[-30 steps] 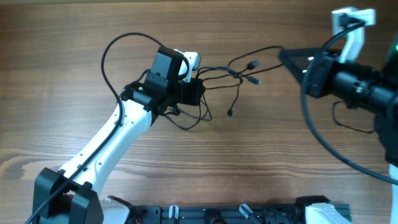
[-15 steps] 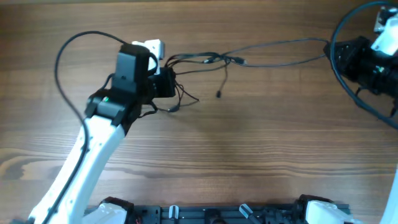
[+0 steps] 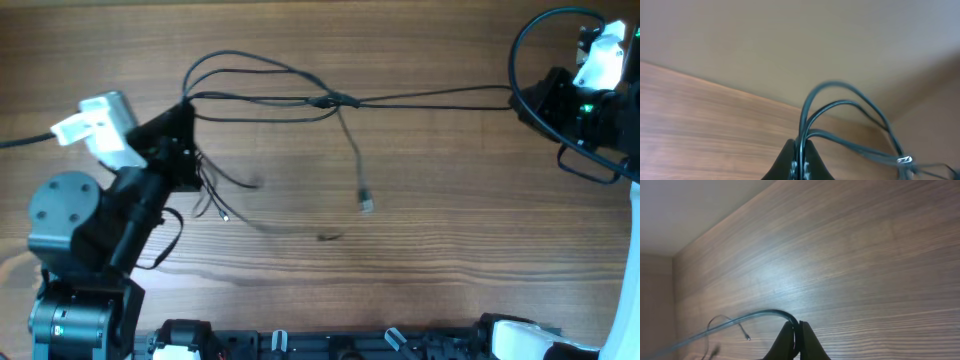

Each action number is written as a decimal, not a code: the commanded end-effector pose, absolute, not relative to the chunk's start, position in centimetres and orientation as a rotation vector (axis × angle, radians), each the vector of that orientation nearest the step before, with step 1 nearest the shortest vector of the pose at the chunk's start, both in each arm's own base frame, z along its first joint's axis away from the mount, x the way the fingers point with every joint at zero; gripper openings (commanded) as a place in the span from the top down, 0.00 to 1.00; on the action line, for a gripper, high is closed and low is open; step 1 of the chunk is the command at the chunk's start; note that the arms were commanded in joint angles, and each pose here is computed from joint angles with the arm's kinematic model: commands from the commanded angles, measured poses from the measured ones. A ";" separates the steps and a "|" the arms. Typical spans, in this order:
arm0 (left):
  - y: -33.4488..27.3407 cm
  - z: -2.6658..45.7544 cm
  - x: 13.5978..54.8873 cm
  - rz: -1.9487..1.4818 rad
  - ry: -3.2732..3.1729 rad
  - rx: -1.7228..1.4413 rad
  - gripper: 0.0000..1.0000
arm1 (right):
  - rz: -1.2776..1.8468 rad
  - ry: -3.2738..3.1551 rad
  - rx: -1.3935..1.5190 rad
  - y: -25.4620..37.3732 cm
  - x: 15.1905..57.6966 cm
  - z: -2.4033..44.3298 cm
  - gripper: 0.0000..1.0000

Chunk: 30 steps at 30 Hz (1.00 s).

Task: Untangle cables

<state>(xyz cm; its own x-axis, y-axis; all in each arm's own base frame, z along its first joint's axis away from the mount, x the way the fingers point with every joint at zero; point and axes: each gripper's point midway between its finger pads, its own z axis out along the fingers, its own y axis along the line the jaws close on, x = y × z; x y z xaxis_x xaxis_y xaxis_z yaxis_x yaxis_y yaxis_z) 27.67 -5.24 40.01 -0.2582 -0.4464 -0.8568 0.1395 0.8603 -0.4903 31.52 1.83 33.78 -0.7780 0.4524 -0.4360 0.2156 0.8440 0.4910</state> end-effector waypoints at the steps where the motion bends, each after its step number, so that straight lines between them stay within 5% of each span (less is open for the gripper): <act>1: 3.6 39.4 27.8 -0.263 1.665 -0.580 0.96 | 0.194 2.454 0.657 -4.3 31.9 32.5 0.96; 6: 6.3 37.1 28.7 -0.195 1.723 -0.671 0.96 | 0.178 2.547 0.639 -4.4 32.3 30.4 0.96; 13: 0.5 34.1 31.3 -0.494 1.931 -0.418 0.96 | 0.683 2.544 0.014 4.0 34.0 31.2 0.91; 24: -9.7 29.5 31.6 -0.783 2.170 -0.010 0.67 | 0.703 2.524 -0.059 6.3 34.5 31.5 0.75; 30: -8.6 24.8 31.0 -0.620 2.371 -0.153 0.53 | 0.706 2.536 -0.055 6.3 34.2 31.3 0.53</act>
